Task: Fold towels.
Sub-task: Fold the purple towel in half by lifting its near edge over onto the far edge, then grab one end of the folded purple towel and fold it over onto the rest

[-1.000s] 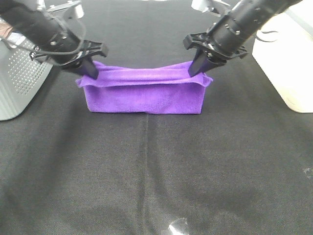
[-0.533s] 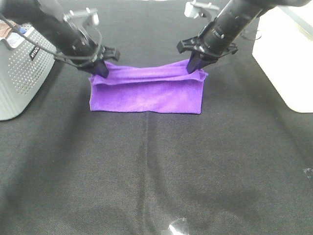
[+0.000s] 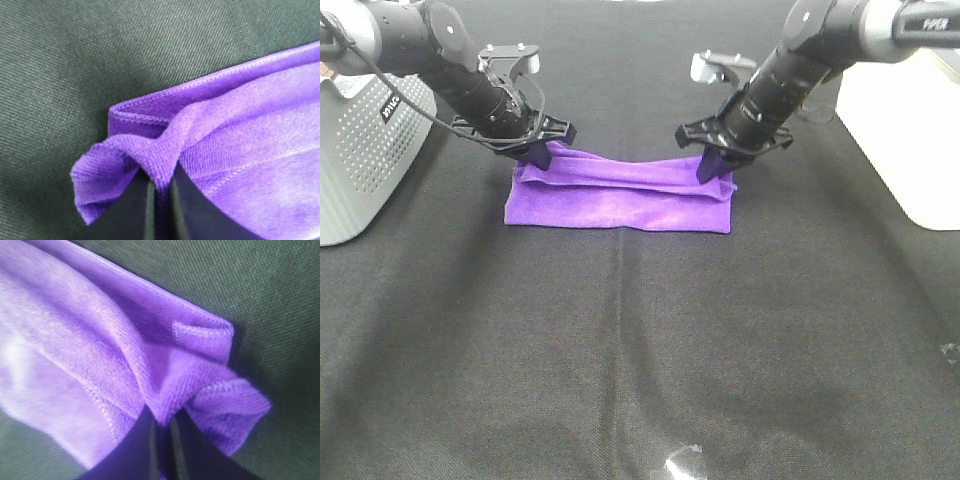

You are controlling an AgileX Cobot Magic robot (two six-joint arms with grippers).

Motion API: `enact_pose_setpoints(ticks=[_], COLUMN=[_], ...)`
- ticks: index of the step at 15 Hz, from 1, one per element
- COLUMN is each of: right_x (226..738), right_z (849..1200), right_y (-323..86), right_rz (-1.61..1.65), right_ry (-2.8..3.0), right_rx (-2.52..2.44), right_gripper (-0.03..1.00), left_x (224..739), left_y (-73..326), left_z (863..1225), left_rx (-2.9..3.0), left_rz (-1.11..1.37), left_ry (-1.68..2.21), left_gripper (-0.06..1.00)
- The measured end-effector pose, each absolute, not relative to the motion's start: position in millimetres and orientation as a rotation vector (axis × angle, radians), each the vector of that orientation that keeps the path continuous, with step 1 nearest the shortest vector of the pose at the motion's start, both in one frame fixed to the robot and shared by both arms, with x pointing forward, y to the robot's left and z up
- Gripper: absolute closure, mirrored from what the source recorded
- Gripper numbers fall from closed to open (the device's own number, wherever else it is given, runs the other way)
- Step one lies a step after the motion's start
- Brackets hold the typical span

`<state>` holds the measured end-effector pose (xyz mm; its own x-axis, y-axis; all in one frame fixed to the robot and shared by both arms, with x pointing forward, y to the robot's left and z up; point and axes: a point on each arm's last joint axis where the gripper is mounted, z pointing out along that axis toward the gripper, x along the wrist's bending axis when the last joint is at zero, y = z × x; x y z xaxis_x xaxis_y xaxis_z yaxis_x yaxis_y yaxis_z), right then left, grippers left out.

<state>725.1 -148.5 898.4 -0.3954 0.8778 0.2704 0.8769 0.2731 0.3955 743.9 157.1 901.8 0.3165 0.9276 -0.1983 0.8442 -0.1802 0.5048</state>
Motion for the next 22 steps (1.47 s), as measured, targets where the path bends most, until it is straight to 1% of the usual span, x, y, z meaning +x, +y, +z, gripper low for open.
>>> enact_pose_setpoints(ticks=[1, 2, 3, 4, 5, 6, 7, 8, 9, 12, 14, 15, 18, 20, 22], right_x=[725, 726, 726, 726, 726, 727, 727, 727, 726, 711, 698, 690, 683, 683, 683], right_z=[895, 895, 895, 895, 895, 895, 895, 899, 906, 968, 993, 999, 997, 996, 996], right_y=[-148, -148, -149, -149, -149, -150, -151, -151, -151, -153, -155, -156, -163, -166, -166], right_rz=[0.776, 0.775, 0.775, 0.774, 0.774, 0.772, 0.772, 0.769, 0.770, 0.809, 0.770, 0.717, 0.552, 0.509, 0.506], right_ry=[2.504, 2.496, 2.485, 2.480, 2.480, 2.477, 2.477, 2.476, 2.480, 2.509, 2.585, 2.646, 2.700, 2.667, 2.663], right_rx=[1.735, 1.747, 1.756, 1.758, 1.758, 1.759, 1.756, 1.744, 1.733, 1.663, 1.640, 1.641, 1.663, 1.701, 1.711], right_gripper=[0.90, 0.85, 0.72, 0.61, 0.61, 0.47, 0.37, 0.30, 0.27, 0.25, 0.25, 0.25, 0.25, 0.25, 0.25], left_x=[745, 746, 749, 750, 750, 750, 749, 749, 749, 747, 744, 745, 750, 754, 756], left_y=[160, 165, 176, 182, 182, 185, 186, 185, 183, 183, 193, 202, 233, 247, 251], left_z=[899, 898, 896, 896, 896, 896, 898, 901, 909, 943, 952, 952, 948, 938, 925], left_rx=[2.058, 2.053, 2.042, 2.033, 2.033, 2.039, 2.048, 2.064, 2.081, 2.132, 2.160, 2.155, 2.115, 2.045, 2.040], left_rz=[0.205, 0.207, 0.212, 0.206, 0.206, 0.187, 0.168, 0.139, 0.104, -0.028, -0.089, -0.103, -0.118, -0.191, -0.218], left_ry=[1.567, 1.579, 1.603, 1.619, 1.619, 1.630, 1.632, 1.631, 1.627, 1.631, 1.650, 1.673, 1.688, 1.683, 1.652], left_gripper=[0.89, 0.81, 0.60, 0.45, 0.45, 0.33, 0.25, 0.22, 0.21, 0.20, 0.20, 0.20, 0.20, 0.20, 0.20])
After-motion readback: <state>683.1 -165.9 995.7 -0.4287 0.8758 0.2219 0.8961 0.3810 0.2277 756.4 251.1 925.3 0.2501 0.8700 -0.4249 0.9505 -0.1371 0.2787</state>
